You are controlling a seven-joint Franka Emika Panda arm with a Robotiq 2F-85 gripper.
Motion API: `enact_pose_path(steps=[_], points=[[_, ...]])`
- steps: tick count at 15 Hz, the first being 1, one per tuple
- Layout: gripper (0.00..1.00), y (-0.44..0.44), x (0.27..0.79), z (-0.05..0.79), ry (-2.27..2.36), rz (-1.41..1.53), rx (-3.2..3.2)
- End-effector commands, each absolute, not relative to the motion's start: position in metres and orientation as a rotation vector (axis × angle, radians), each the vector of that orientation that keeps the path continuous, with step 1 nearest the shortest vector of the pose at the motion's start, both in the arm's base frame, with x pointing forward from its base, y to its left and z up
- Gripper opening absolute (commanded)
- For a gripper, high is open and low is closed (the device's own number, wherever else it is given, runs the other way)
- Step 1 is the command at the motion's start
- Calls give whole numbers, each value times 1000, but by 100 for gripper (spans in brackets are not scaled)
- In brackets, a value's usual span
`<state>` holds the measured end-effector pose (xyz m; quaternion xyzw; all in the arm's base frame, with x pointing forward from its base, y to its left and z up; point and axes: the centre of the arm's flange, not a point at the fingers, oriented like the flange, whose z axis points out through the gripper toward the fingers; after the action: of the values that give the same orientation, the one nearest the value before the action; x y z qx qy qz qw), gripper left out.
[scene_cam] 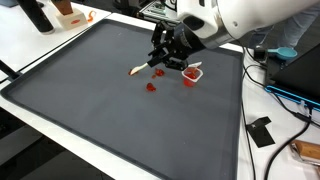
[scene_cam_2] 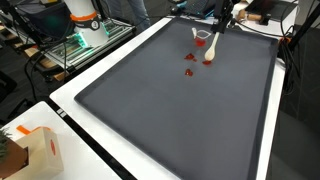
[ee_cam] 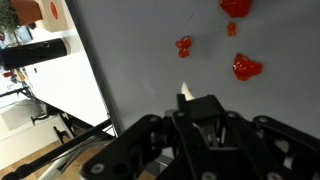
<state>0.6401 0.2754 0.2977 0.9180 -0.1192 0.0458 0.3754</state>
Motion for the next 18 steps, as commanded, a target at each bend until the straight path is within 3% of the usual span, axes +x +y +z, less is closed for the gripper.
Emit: enact_pose_path(steps=[1,18], points=[[6,256,640,312,-320,59,2459],[6,179,631,386,-391,2,2831]])
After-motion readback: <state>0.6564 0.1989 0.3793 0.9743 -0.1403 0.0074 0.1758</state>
